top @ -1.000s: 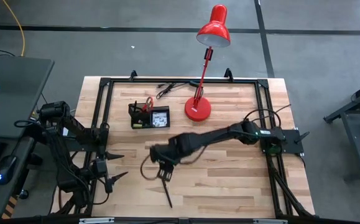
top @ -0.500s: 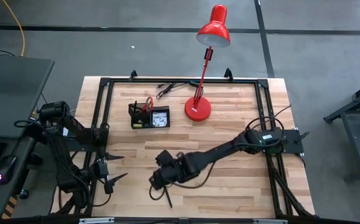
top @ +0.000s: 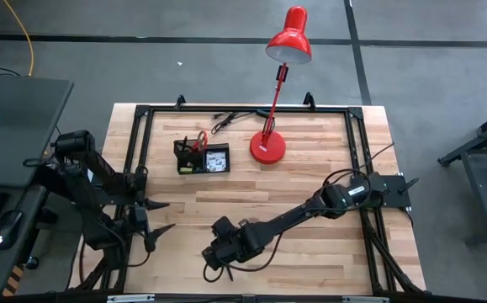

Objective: Pick and place office supplies into organizer
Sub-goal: Put the black pen into the black desk organizer

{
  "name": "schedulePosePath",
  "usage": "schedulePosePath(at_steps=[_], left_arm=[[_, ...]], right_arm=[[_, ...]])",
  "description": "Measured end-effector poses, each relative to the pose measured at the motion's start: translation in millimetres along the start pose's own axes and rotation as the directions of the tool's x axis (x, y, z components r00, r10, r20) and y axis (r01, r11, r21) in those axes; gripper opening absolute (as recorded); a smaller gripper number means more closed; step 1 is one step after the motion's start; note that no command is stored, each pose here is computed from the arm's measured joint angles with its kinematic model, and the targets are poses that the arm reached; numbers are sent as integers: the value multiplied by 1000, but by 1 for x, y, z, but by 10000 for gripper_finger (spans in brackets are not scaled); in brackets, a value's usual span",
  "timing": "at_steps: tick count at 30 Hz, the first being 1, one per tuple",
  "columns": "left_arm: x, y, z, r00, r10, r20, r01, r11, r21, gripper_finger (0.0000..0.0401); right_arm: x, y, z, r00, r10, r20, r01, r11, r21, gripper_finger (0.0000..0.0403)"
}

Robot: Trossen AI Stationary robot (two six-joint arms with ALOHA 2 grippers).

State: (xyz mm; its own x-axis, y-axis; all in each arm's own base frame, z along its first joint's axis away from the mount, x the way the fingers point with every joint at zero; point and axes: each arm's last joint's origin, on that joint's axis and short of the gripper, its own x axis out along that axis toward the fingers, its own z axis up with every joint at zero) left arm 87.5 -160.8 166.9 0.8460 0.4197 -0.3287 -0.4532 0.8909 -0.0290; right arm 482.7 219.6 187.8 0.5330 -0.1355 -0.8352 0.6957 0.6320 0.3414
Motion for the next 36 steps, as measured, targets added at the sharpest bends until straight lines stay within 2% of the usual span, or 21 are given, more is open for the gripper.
schedulePosePath(at_steps=[6,9,12,15,19,20,21,24,25,26,29,31,36], left_arm=[[-7,-8,17,986,-142,90,147,988,-51,326],[-11,-18,21,973,-214,88,216,976,-14,326],[-19,-29,18,934,-353,49,351,935,41,326],[-21,-39,12,837,-548,15,541,830,137,326],[-18,-35,12,636,-770,49,743,628,232,326],[-15,-30,13,613,-788,56,755,605,251,326],[-12,-24,13,616,-786,60,750,607,263,326],[-4,0,8,691,-718,82,684,686,247,326],[-3,7,7,696,-712,94,680,696,231,326],[-3,13,8,679,-727,105,699,683,212,326],[-4,28,7,562,-821,104,794,570,213,326],[-4,37,6,513,-851,117,826,526,202,326],[-1,53,2,488,-858,161,835,513,201,326]], right_arm=[[-1,-1,-3,999,-32,41,33,999,-16,133],[-2,-3,-4,998,-50,36,51,998,-26,132],[-2,-6,-4,996,-79,36,81,996,-40,132],[-2,-6,-4,995,-84,51,88,994,-70,132],[-2,-6,-4,995,-85,53,89,992,-90,132],[-2,-6,-4,995,-86,56,90,992,-90,132],[-2,-6,-5,995,-85,60,91,992,-91,132],[-2,-5,-5,995,-78,58,82,993,-84,132],[-2,-5,-5,996,-74,48,78,994,-80,132],[-2,-5,-5,997,-67,37,70,995,-76,132],[-3,-2,-7,998,-47,36,48,998,-35,132],[-3,0,-10,999,-33,40,34,999,-30,132],[1,-2,-12,999,-47,26,46,999,18,132]])
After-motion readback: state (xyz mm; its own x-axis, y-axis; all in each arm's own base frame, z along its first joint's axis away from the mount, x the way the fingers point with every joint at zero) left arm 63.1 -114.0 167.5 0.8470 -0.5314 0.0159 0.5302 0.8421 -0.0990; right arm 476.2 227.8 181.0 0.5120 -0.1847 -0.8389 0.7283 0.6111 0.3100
